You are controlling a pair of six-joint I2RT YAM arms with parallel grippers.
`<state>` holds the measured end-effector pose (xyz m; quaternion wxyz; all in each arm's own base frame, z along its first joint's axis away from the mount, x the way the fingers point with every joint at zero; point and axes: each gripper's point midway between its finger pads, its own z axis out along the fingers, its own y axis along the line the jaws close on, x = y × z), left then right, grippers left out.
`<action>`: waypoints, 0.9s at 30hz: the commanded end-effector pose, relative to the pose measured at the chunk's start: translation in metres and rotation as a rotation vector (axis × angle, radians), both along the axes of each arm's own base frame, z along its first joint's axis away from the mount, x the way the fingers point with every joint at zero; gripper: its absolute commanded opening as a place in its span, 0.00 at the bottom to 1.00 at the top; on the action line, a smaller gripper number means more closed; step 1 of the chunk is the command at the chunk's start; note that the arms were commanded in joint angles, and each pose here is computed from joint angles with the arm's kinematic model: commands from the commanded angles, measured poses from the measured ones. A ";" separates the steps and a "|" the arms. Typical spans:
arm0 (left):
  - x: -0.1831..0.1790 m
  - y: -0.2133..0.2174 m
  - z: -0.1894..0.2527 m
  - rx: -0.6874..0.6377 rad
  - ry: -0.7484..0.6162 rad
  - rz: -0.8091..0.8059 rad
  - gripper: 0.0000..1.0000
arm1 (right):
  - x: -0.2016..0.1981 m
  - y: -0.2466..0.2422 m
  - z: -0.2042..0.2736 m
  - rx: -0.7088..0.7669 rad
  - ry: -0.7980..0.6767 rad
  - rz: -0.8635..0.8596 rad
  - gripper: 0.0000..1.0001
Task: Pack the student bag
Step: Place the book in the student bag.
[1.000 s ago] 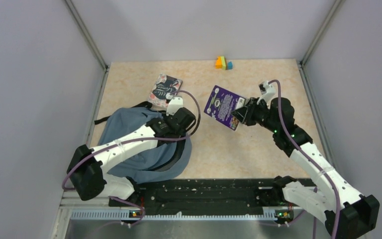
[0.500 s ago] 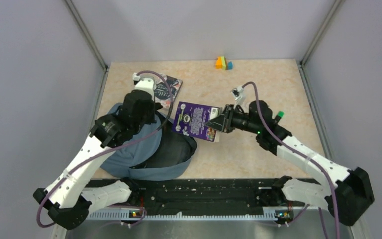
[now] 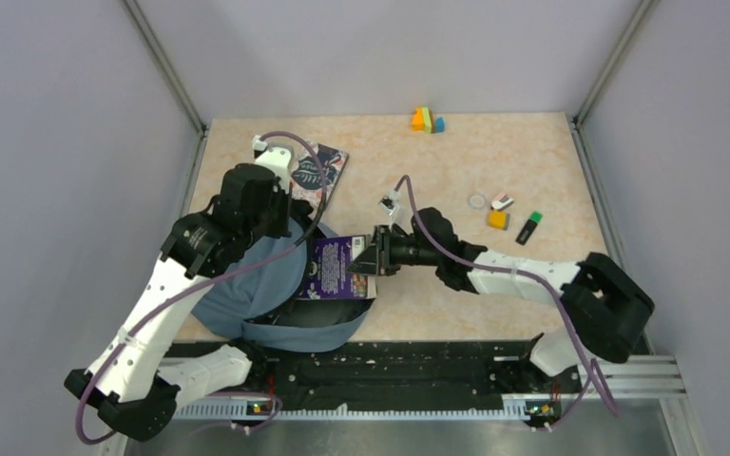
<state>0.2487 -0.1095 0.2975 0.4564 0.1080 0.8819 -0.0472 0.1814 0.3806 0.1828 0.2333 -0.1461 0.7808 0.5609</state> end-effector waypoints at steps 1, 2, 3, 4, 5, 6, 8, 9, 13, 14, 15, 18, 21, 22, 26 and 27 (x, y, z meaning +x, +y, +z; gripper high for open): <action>0.012 -0.011 0.041 -0.092 -0.133 -0.035 0.00 | 0.029 0.043 0.052 0.190 -0.123 -0.062 0.00; 0.012 -0.012 0.041 -0.096 -0.132 -0.042 0.00 | 0.035 0.053 0.047 0.184 -0.135 -0.082 0.00; 0.012 -0.012 0.042 -0.100 -0.133 -0.045 0.00 | 0.042 0.064 0.040 0.181 -0.135 -0.096 0.00; 0.012 -0.012 0.042 -0.104 -0.133 -0.045 0.00 | 0.048 0.075 0.038 0.196 -0.122 -0.099 0.00; 0.013 -0.013 0.042 -0.105 -0.132 -0.045 0.00 | 0.054 0.086 0.032 0.203 -0.103 -0.105 0.00; 0.013 -0.012 0.042 -0.109 -0.134 -0.042 0.00 | 0.062 0.095 0.020 0.184 -0.085 -0.127 0.00; 0.012 -0.010 0.043 -0.112 -0.135 -0.039 0.00 | 0.076 0.115 -0.004 0.139 -0.062 -0.183 0.00; 0.013 -0.009 0.042 -0.113 -0.134 -0.036 0.00 | 0.081 0.122 -0.015 0.119 -0.047 -0.204 0.00; 0.014 -0.007 0.035 -0.116 -0.119 -0.031 0.00 | 0.083 0.144 -0.053 0.055 0.009 -0.249 0.00; 0.014 -0.008 0.033 -0.119 -0.115 -0.032 0.00 | 0.082 0.147 -0.063 0.039 0.022 -0.258 0.00; 0.015 -0.008 0.032 -0.121 -0.111 -0.033 0.00 | 0.080 0.149 -0.070 0.033 0.034 -0.259 0.00; 0.018 -0.010 0.024 -0.129 -0.094 -0.044 0.00 | 0.076 0.150 -0.086 -0.007 0.044 -0.250 0.03; 0.023 -0.010 0.016 -0.136 -0.083 -0.039 0.00 | 0.075 0.143 -0.087 -0.042 0.001 -0.263 0.25; 0.024 -0.010 0.014 -0.140 -0.080 -0.036 0.00 | 0.075 0.139 -0.087 -0.054 -0.014 -0.270 0.34; 0.027 -0.010 0.011 -0.157 -0.080 -0.032 0.00 | 0.077 0.121 -0.074 -0.045 -0.087 -0.314 0.60; 0.027 -0.010 0.011 -0.158 -0.080 -0.030 0.00 | 0.077 0.118 -0.068 -0.030 -0.111 -0.314 0.64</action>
